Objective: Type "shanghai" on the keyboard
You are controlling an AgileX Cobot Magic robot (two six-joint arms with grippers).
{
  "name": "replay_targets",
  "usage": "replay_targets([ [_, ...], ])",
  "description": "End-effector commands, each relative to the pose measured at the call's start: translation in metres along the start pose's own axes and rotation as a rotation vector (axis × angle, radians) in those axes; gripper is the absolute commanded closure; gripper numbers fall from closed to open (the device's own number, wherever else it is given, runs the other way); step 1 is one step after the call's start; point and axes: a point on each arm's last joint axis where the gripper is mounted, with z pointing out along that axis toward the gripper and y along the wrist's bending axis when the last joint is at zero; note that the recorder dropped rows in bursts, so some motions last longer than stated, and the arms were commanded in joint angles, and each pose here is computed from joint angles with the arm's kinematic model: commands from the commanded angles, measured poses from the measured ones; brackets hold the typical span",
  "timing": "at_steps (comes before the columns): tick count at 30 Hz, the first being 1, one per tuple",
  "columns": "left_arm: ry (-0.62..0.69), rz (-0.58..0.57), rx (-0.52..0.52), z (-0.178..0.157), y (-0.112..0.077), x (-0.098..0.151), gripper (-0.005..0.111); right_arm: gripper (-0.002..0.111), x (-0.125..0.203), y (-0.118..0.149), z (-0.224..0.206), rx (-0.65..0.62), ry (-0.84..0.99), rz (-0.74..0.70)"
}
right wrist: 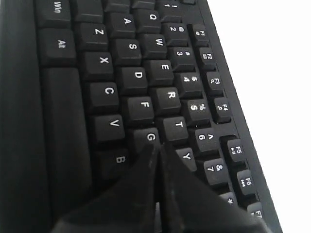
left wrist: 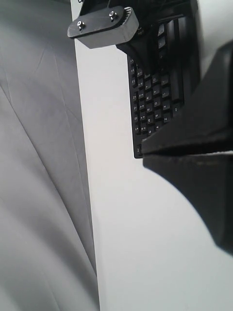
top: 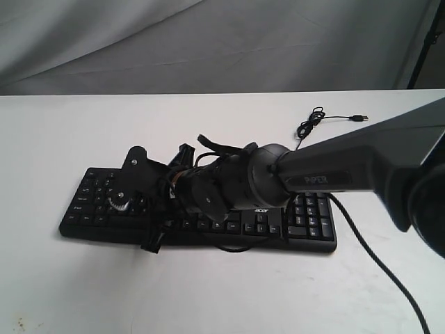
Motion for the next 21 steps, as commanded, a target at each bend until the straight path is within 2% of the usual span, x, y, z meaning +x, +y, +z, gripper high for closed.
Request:
replay_targets([
  [1, -0.002, 0.002, 0.002, 0.0, 0.0, 0.001, 0.107, 0.108, -0.008, -0.008, -0.01, 0.023, -0.028, -0.015],
  [5, -0.002, 0.002, 0.002, 0.0, 0.0, 0.001, 0.107, 0.108, -0.031, -0.014, -0.018, 0.036, -0.07, -0.026],
  [11, -0.002, 0.002, 0.002, 0.0, 0.0, 0.001, 0.107, 0.108, -0.064, -0.005, -0.008, 0.033, -0.135, -0.072],
  [21, -0.002, 0.002, 0.002, 0.0, 0.0, 0.001, 0.107, 0.108, -0.077, 0.013, 0.027, -0.002, -0.142, -0.092],
])
